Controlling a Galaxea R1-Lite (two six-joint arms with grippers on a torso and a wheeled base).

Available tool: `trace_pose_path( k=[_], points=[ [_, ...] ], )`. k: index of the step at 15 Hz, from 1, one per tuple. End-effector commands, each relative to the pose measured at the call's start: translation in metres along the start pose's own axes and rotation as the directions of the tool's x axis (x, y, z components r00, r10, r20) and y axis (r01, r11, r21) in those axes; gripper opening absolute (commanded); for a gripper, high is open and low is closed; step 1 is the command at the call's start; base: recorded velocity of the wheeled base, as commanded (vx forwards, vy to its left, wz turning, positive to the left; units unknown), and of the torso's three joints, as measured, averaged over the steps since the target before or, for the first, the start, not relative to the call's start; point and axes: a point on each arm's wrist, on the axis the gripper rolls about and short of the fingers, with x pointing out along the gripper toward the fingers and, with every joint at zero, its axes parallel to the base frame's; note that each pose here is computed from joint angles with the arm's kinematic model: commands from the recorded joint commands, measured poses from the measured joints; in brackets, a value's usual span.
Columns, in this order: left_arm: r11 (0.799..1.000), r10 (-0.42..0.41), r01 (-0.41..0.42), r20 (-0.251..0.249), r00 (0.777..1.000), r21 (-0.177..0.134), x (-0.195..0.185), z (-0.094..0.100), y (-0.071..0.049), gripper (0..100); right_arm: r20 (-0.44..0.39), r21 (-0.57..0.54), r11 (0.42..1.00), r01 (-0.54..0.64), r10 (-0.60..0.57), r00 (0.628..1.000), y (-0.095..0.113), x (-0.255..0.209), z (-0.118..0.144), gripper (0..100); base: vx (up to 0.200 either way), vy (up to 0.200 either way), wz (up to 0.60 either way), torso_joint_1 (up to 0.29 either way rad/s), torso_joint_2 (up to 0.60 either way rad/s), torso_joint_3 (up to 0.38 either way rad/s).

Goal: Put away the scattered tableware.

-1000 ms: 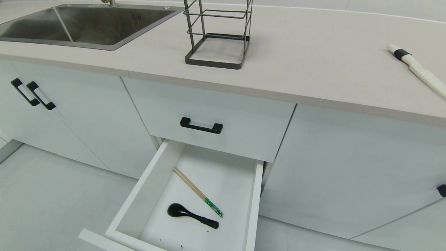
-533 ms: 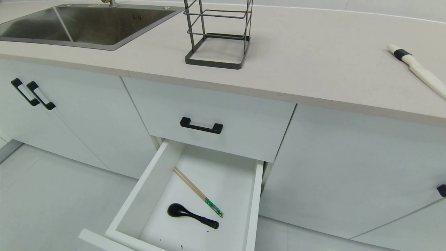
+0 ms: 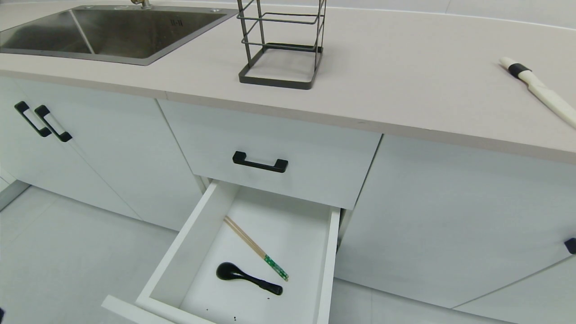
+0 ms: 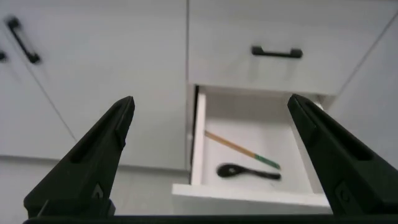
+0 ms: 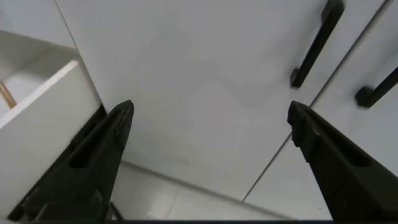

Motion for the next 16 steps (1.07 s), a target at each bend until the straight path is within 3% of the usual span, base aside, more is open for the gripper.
trace_pose_path(
  k=[1,3,5,6,7,8,10,12,16],
  points=[
    [0.992,-0.082,0.049,-0.303,0.949,-0.114,0.053,-0.006,0.012,100,0.0,0.008,1.0,-0.001,0.001,1.0,0.0,0.0,0.001,100,0.0,0.0,0.0,0.0,0.0,0.0],
    [0.98,-0.171,0.111,-0.42,0.891,-0.164,0.072,-0.017,0.013,100,0.001,0.009,1.0,-0.001,0.001,1.0,0.0,0.0,0.001,100,0.0,0.0,0.0,0.0,0.0,0.0],
    [0.963,-0.26,0.172,-0.539,0.801,-0.209,0.081,-0.031,0.009,100,0.001,0.009,1.0,-0.001,0.001,1.0,0.0,0.0,0.001,100,0.0,0.0,0.0,0.0,0.0,0.0],
    [0.96,-0.272,0.18,-0.561,0.782,-0.215,0.08,-0.033,0.008,100,0.001,0.009,1.0,-0.001,0.001,1.0,0.0,0.0,0.001,100,0.0,0.0,0.0,0.0,0.0,0.0],
    [0.942,-0.334,0.232,-0.635,0.697,-0.241,0.072,-0.038,0.002,100,0.001,0.009,1.0,-0.001,0.001,1.0,0.0,0.0,0.001,100,0.0,0.0,0.0,0.0,0.0,0.0],
    [0.931,-0.365,0.269,-0.655,0.662,-0.248,0.064,-0.037,0.0,100,0.001,0.011,1.0,-0.001,0.001,1.0,0.0,0.0,0.001,100,0.0,0.0,0.0,0.0,0.0,0.0],
    [0.921,-0.387,0.291,-0.688,0.614,-0.259,0.052,-0.037,-0.001,100,0.001,0.011,1.0,-0.001,0.001,1.0,0.0,0.0,0.001,100,0.0,0.0,0.0,0.0,0.0,0.0],
    [0.921,-0.388,0.29,-0.697,0.603,-0.261,0.05,-0.038,-0.001,100,0.001,0.011,1.0,-0.001,0.001,1.0,0.0,0.0,0.001,100,0.0,0.0,0.0,0.0,0.0,0.0],
    [0.924,-0.378,0.247,-0.804,0.459,-0.293,0.064,-0.058,-0.002,100,0.001,0.011,1.0,-0.001,0.001,1.0,0.0,0.0,0.001,100,0.0,0.0,0.0,0.0,0.0,0.0]
  ],
)
